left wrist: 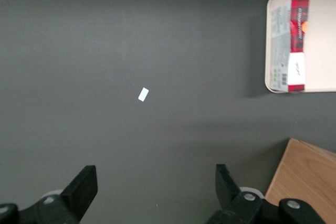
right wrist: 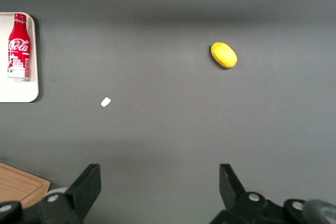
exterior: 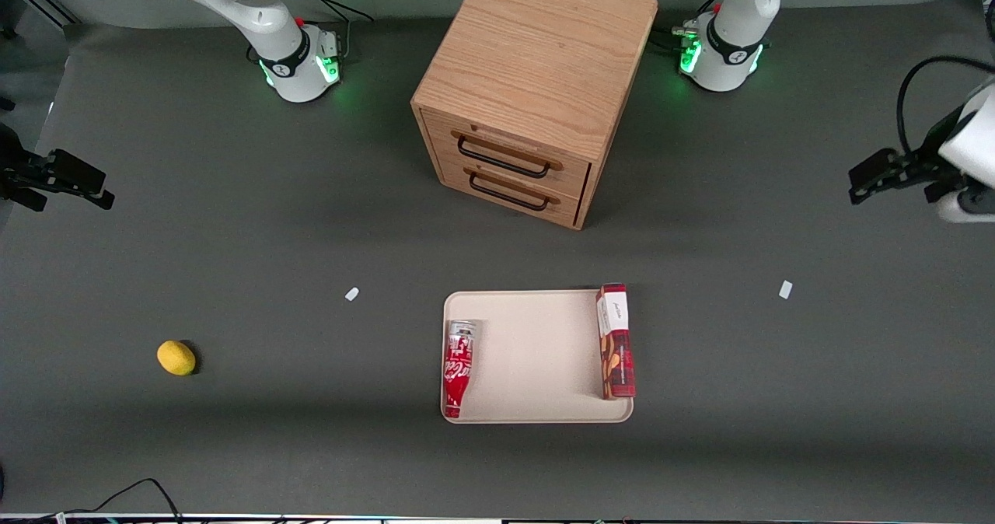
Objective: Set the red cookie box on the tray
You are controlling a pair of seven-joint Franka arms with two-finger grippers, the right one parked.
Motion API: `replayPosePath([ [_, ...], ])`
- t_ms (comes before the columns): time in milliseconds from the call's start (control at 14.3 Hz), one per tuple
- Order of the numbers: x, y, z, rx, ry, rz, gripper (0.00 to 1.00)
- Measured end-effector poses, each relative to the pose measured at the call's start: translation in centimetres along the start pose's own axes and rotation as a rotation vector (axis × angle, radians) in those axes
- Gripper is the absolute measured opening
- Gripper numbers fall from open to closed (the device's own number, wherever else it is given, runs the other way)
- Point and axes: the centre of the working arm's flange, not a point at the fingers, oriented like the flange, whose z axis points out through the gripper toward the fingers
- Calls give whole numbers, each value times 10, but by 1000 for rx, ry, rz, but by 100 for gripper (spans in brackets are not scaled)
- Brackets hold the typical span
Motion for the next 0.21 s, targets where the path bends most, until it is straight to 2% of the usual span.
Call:
replayPosePath([
  [209, -13, -1, -17, -24, 14, 23, 100],
])
